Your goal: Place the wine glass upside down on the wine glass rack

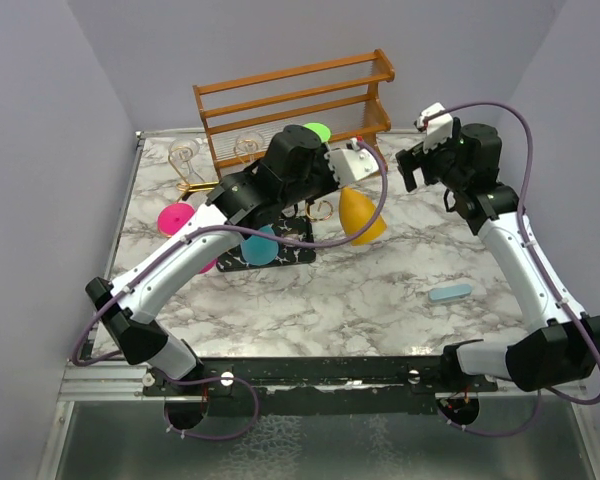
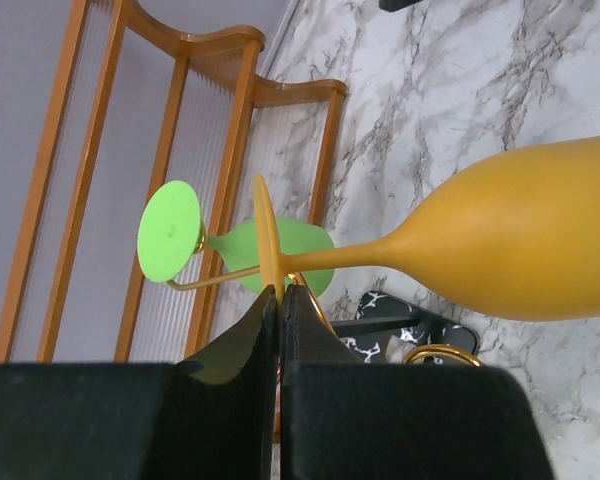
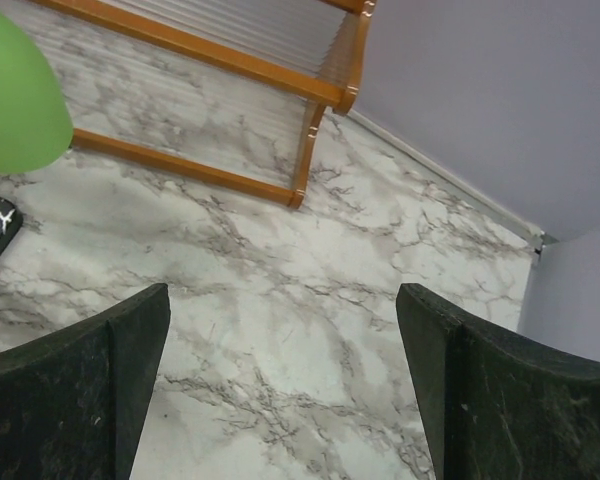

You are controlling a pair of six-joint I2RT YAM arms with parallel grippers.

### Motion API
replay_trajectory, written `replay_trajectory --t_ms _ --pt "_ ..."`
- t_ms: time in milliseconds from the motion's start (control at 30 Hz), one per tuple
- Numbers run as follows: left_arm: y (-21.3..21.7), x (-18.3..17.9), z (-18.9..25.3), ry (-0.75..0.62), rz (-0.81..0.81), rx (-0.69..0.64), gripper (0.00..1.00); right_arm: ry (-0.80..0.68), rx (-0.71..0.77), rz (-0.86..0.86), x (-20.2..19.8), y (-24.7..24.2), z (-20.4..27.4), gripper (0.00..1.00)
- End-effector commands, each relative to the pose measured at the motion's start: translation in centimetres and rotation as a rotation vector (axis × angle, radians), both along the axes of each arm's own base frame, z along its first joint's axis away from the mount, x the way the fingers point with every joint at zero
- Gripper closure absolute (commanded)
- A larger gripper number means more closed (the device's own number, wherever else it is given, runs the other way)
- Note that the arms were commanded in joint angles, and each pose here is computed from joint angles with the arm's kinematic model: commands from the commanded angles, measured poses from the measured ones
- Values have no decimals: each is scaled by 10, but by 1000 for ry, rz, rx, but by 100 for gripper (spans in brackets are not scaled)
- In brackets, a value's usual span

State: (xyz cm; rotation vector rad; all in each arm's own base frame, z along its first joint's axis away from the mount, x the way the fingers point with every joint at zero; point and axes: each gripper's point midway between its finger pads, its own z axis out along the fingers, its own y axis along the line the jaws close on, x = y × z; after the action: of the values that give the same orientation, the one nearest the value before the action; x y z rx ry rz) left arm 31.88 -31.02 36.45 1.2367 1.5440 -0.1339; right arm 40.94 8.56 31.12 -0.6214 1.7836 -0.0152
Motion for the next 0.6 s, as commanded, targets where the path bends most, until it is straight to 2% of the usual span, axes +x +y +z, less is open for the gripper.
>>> replay_trajectory --t_ms 0,267,567 --pt "-3 2 1 -116 -3 139 100 -17 75 77 -1 16 -3 5" --pt "-8 3 -2 -176 20 223 100 -16 134 166 -13 29 -26 5" --pt "0 7 15 -213 81 211 100 -7 149 258 -28 34 -41 4"
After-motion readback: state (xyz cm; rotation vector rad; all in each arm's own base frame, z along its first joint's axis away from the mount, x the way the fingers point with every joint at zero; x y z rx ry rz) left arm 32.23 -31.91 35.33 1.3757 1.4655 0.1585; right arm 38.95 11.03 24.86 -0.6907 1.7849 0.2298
